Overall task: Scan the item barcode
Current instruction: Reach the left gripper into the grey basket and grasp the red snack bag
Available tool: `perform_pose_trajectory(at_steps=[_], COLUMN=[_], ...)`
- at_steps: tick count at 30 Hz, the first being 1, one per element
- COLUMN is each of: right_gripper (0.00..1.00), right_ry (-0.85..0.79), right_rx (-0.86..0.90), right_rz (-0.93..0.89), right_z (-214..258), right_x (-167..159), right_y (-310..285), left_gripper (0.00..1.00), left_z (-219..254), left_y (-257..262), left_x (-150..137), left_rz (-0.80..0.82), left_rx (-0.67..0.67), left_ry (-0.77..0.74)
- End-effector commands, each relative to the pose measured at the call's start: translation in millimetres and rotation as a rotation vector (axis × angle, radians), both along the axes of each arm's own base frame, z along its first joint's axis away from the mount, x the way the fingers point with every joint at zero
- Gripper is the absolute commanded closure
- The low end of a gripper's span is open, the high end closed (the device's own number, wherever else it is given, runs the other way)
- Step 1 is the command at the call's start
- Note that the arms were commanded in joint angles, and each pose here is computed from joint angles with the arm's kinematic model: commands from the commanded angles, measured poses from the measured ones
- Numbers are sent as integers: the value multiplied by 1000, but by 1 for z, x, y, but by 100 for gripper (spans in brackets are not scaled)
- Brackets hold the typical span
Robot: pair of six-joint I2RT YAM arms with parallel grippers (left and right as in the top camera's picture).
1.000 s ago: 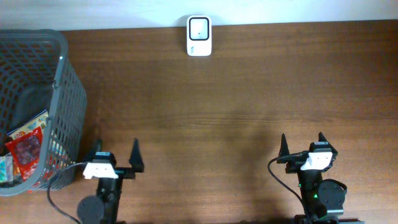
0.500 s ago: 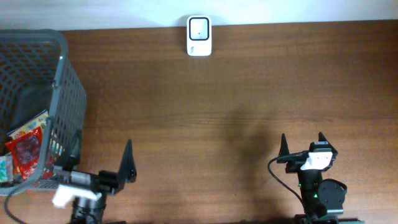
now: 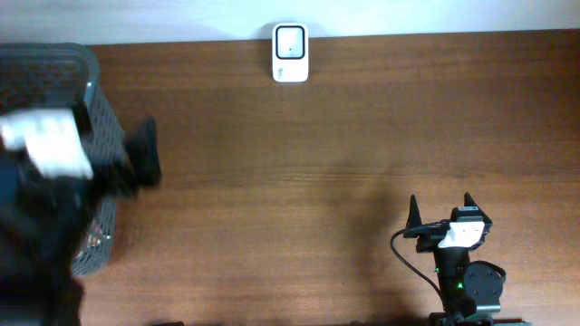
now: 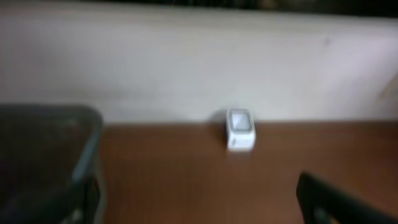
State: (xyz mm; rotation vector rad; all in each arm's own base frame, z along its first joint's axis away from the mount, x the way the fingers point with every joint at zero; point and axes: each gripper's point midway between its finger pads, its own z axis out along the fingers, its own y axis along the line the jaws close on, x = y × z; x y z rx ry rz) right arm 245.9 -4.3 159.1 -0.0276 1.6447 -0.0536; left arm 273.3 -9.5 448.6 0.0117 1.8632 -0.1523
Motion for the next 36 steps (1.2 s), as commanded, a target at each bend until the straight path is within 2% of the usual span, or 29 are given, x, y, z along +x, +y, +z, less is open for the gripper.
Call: perform_pose_trajectory(at_steps=[1, 2, 4, 6, 8, 11, 14, 18, 26, 31, 33, 36], right_gripper=[2, 1, 2, 2, 2, 2, 1, 2, 2, 2, 2, 2], right_ry=[3, 3, 3, 3, 3, 3, 3, 3, 3, 3, 3, 3], right_rx=[7, 7, 7, 7, 7, 7, 7, 7, 7, 7, 7, 7], right_rz=[-1, -1, -1, -1, -1, -1, -1, -1, -1, -1, -1, -1], right_z=[-3, -3, -3, -3, -3, -3, -3, -3, -3, -3, -3, -3], right_x=[0, 0, 0, 0, 0, 0, 0, 0, 0, 0, 0, 0], right_y=[1, 1, 1, 1, 1, 1, 1, 1, 1, 1, 1, 1], left_gripper=[1, 1, 1, 1, 1, 1, 1, 1, 1, 0, 5, 7], left_z=[-11, -14, -16, -15, -22, -43, -67, -99, -192, -242, -262, -289], left_y=[13, 17, 44, 104, 162, 218, 247, 263, 268, 274, 272, 266], left_x=[40, 47, 60, 65, 60, 43, 22, 1, -4, -6, 2, 9], left_rz=[43, 63, 211, 521, 749, 913, 1010, 1071, 1046, 1061, 991, 934], left_rx=[17, 23, 6, -46, -125, -164, -186, -210, -177, -151, -150, -146], left_ry=[190, 215, 249, 248, 249, 307, 401, 542, 876, 986, 1013, 1038])
